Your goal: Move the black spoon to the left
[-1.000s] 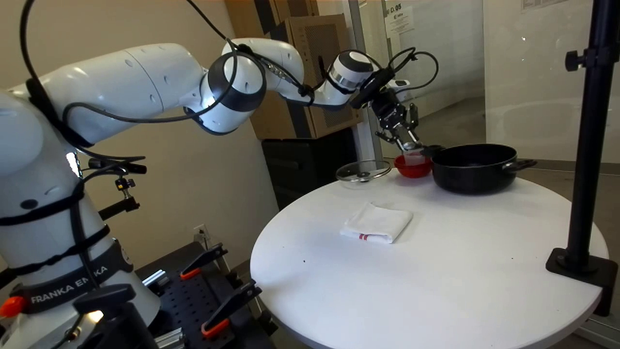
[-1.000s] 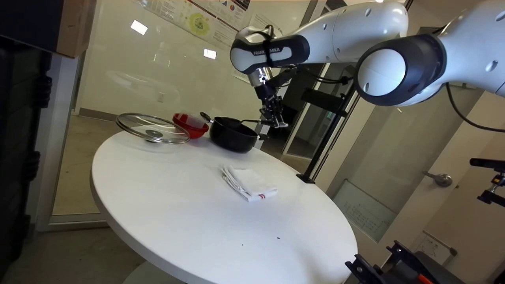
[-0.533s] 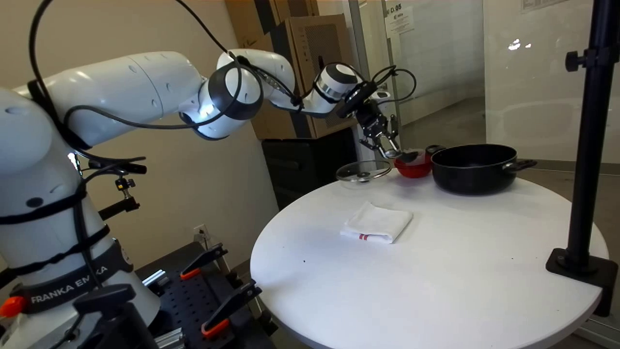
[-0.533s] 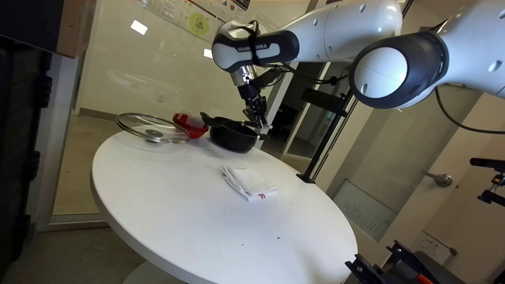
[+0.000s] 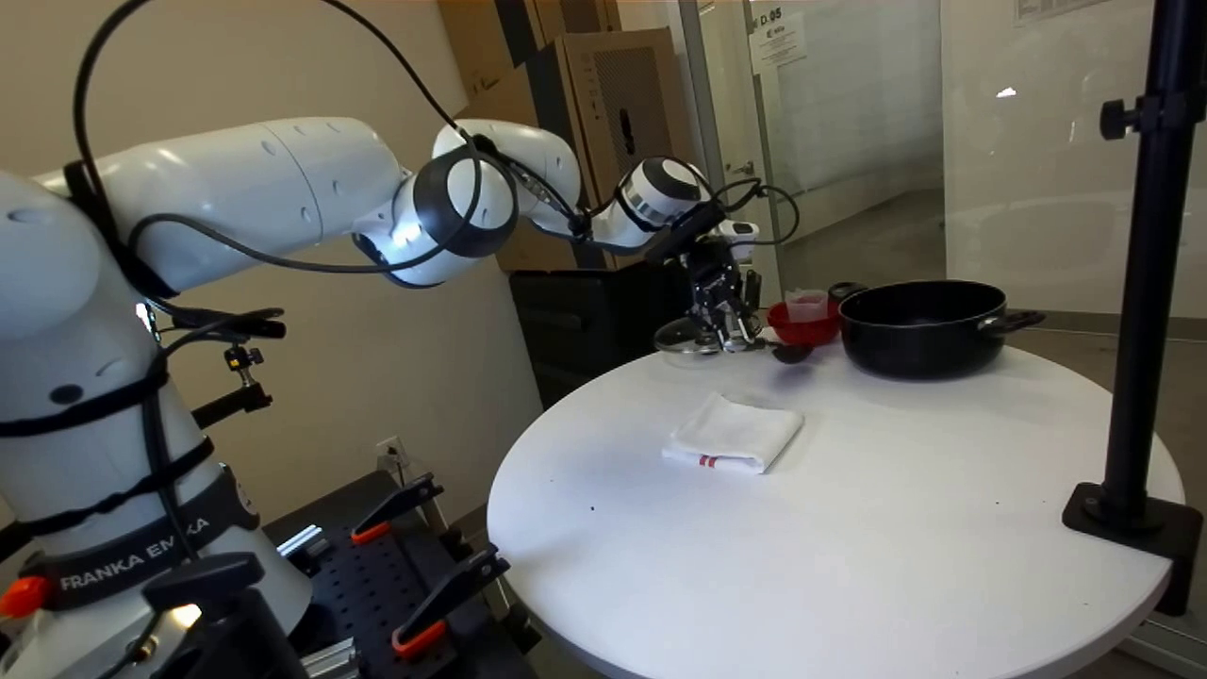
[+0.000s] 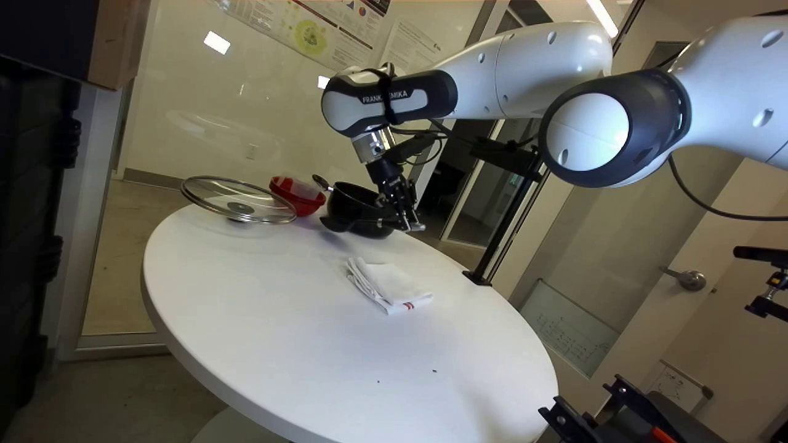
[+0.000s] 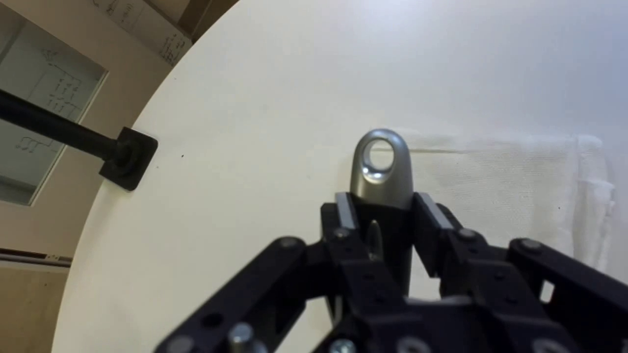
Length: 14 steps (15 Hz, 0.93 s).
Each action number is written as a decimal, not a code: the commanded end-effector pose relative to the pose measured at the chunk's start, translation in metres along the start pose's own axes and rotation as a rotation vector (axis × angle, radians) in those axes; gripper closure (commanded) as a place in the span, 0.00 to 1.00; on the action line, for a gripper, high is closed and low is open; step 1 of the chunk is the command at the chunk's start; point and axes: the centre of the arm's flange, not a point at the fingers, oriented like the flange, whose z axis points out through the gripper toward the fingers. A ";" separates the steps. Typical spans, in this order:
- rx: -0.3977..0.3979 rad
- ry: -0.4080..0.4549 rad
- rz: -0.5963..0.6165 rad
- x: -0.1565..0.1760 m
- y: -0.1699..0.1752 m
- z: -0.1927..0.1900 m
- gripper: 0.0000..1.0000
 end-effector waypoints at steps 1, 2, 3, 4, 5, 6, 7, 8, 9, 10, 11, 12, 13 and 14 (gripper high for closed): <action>0.005 -0.046 -0.001 -0.007 -0.009 0.029 0.92; -0.001 -0.055 -0.009 -0.006 -0.010 0.037 0.92; -0.003 -0.069 -0.017 -0.004 -0.010 0.044 0.92; -0.007 -0.079 -0.023 -0.003 -0.009 0.051 0.92; -0.016 -0.089 -0.036 -0.001 -0.008 0.059 0.92; -0.027 -0.095 -0.053 0.000 -0.007 0.066 0.92; -0.034 -0.101 -0.065 0.002 -0.005 0.078 0.92; -0.032 -0.109 -0.072 0.005 -0.003 0.089 0.92; -0.028 -0.106 -0.074 0.008 -0.002 0.100 0.92; -0.020 -0.098 -0.063 0.011 -0.001 0.110 0.92; -0.004 -0.091 -0.044 0.014 0.000 0.120 0.92; 0.014 -0.080 -0.030 0.016 0.001 0.128 0.92; 0.029 -0.058 -0.015 0.018 0.001 0.135 0.92; 0.036 -0.046 -0.011 0.017 0.001 0.139 0.92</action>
